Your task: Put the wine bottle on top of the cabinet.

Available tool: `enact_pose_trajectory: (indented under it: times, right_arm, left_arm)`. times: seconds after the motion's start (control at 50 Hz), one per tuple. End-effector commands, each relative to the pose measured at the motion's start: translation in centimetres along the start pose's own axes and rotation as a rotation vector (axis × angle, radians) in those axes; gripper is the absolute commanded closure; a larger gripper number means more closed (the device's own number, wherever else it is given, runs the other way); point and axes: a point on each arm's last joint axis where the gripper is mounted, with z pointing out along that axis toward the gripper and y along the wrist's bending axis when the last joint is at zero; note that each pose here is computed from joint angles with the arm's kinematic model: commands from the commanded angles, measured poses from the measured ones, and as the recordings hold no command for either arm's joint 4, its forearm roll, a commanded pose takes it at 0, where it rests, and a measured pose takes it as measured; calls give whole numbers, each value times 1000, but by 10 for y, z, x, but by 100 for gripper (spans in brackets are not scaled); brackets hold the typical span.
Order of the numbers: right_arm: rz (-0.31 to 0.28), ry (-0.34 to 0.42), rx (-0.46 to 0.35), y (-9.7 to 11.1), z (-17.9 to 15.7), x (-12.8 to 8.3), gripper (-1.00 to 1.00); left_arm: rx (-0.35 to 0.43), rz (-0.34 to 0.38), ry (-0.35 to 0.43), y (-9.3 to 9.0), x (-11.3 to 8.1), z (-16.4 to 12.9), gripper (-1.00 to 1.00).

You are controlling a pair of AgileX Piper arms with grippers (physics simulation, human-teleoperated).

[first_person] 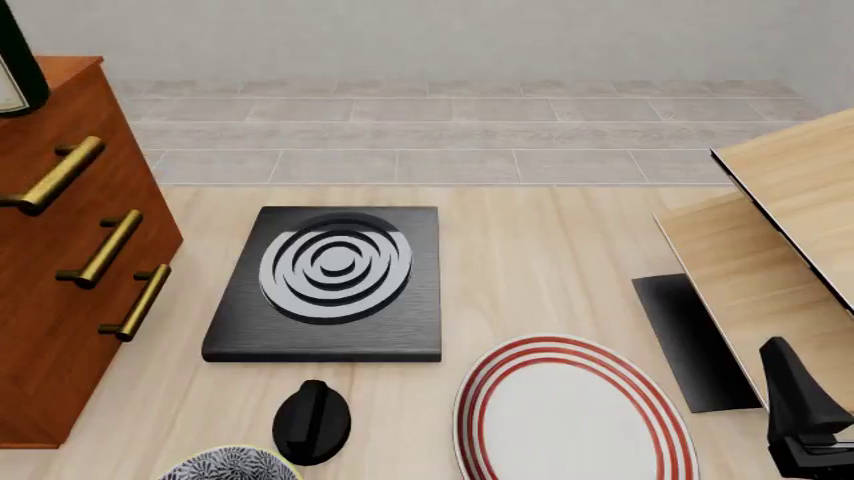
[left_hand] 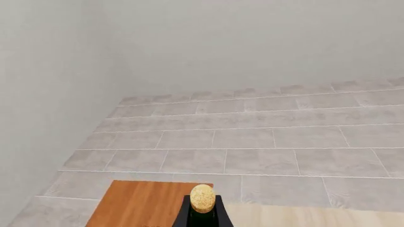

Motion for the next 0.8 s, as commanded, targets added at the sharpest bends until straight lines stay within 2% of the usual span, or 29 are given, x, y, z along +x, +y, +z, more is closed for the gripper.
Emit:
enact_pose_trajectory:
  times: [0.02,0.12,0.24,0.46,0.6,0.8]
  right_arm:
    - [-1,0,-1,0,0,0,-100]
    - [-1,0,-1,0,0,0,-100]
    - [-1,0,-1,0,0,0,-100]
    - [0,-1,-1,0,0,0,-100]
    - [-1,0,-1,0,0,0,-100]
    - [-1,-1,-1,0,0,0,-100]
  left_arm:
    - [-76,9,-13,20,-7,-1,100]
    - [-87,34,1,23,-4,2,100]
    - [-110,32,2,30,-9,5,100]
    - [-156,16,48,44,10,18,100]
    - [-229,14,61,66,22,27,100]
    - [-227,29,95,67,32,33,100]
